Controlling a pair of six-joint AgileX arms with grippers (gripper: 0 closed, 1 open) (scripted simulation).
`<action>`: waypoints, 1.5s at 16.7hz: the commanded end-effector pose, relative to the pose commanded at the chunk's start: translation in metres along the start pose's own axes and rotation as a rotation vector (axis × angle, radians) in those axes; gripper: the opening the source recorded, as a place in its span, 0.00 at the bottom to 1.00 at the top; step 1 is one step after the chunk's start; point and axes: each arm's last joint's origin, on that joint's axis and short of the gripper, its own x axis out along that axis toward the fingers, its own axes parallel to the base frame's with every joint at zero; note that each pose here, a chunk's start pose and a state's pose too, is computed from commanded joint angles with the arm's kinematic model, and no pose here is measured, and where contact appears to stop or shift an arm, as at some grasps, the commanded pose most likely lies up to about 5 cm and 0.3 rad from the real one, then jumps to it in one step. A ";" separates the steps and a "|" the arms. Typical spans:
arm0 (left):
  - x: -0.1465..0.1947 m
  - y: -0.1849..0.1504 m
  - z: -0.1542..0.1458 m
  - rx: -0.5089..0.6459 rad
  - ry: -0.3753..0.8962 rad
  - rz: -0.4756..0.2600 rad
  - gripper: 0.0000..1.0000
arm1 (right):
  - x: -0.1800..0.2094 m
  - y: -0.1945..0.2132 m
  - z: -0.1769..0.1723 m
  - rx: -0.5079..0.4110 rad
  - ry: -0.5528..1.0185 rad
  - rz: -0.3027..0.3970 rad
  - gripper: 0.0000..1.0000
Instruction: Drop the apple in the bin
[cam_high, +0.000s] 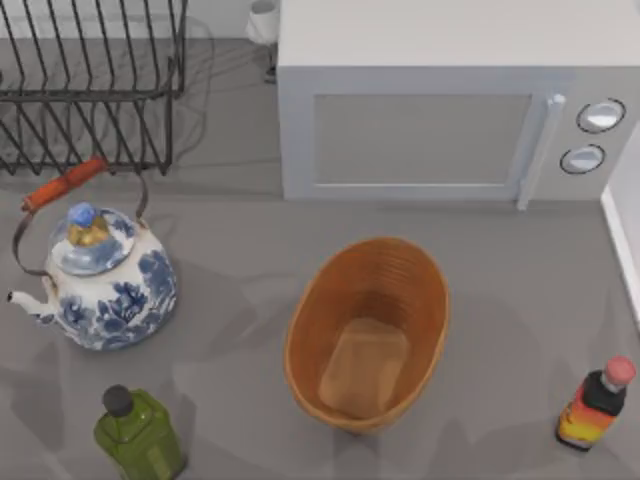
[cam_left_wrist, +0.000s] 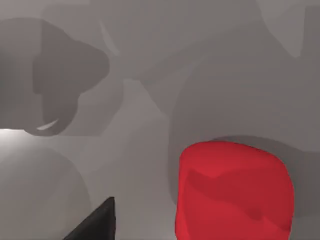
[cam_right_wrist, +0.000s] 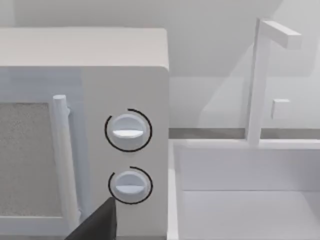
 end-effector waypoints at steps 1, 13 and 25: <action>0.006 0.006 -0.002 -0.009 0.039 -0.037 1.00 | 0.000 0.000 0.000 0.000 0.000 0.000 1.00; 0.038 0.007 -0.004 -0.014 0.081 -0.098 1.00 | 0.000 0.000 0.000 0.000 0.000 0.000 1.00; 0.084 0.010 -0.017 -0.036 0.102 -0.099 1.00 | 0.000 0.000 0.000 0.000 0.000 0.000 1.00</action>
